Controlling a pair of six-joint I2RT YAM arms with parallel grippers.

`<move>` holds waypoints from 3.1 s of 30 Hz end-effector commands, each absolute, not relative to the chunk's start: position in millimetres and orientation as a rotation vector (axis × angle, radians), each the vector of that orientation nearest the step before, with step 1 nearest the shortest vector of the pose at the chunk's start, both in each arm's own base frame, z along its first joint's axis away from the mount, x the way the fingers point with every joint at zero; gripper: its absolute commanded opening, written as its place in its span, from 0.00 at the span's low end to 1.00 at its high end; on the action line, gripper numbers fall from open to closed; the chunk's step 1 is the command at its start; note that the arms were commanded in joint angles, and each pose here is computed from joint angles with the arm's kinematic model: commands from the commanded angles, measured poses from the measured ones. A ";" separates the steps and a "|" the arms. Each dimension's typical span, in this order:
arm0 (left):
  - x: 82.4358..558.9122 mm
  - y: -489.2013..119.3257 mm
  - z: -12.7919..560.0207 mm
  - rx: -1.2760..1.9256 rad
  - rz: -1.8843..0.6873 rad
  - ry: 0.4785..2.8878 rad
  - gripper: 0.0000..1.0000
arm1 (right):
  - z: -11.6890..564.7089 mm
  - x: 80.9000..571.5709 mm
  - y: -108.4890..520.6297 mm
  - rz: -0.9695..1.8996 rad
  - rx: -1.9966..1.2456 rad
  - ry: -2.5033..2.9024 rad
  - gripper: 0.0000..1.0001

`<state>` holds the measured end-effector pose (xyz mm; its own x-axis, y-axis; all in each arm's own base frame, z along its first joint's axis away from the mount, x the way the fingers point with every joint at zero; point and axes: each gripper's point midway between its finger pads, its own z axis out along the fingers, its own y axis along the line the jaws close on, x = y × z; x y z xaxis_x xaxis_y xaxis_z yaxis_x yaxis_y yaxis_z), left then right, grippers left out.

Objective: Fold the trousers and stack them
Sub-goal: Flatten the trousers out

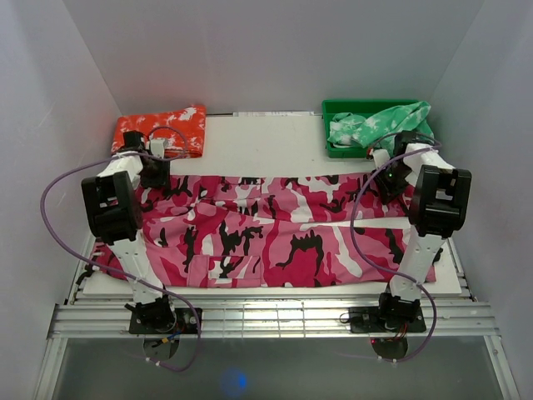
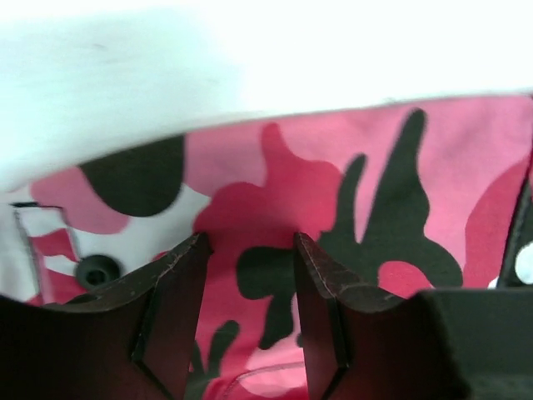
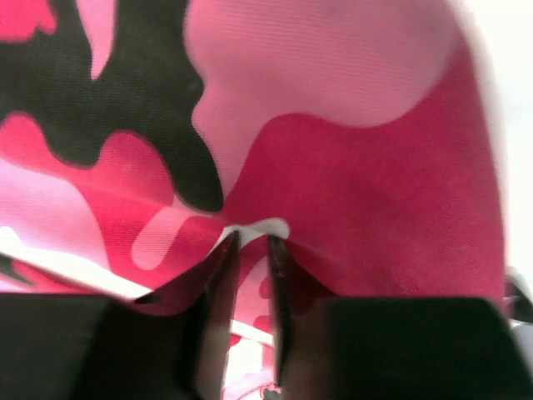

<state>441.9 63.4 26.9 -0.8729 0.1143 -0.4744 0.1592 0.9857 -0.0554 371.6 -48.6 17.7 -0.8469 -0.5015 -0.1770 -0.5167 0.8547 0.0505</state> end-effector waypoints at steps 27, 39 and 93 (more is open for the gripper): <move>298.8 52.3 109.9 0.628 -0.314 2.580 0.82 | 51.1 253.0 -23.5 0.361 -1.206 2.862 0.60; 155.9 29.3 19.3 0.862 -0.467 2.851 0.70 | 10.5 199.2 -99.1 0.030 -1.376 3.056 0.50; 346.5 -48.4 20.2 0.862 -0.590 2.747 0.60 | 80.2 433.0 -126.0 -0.011 -1.117 2.708 0.50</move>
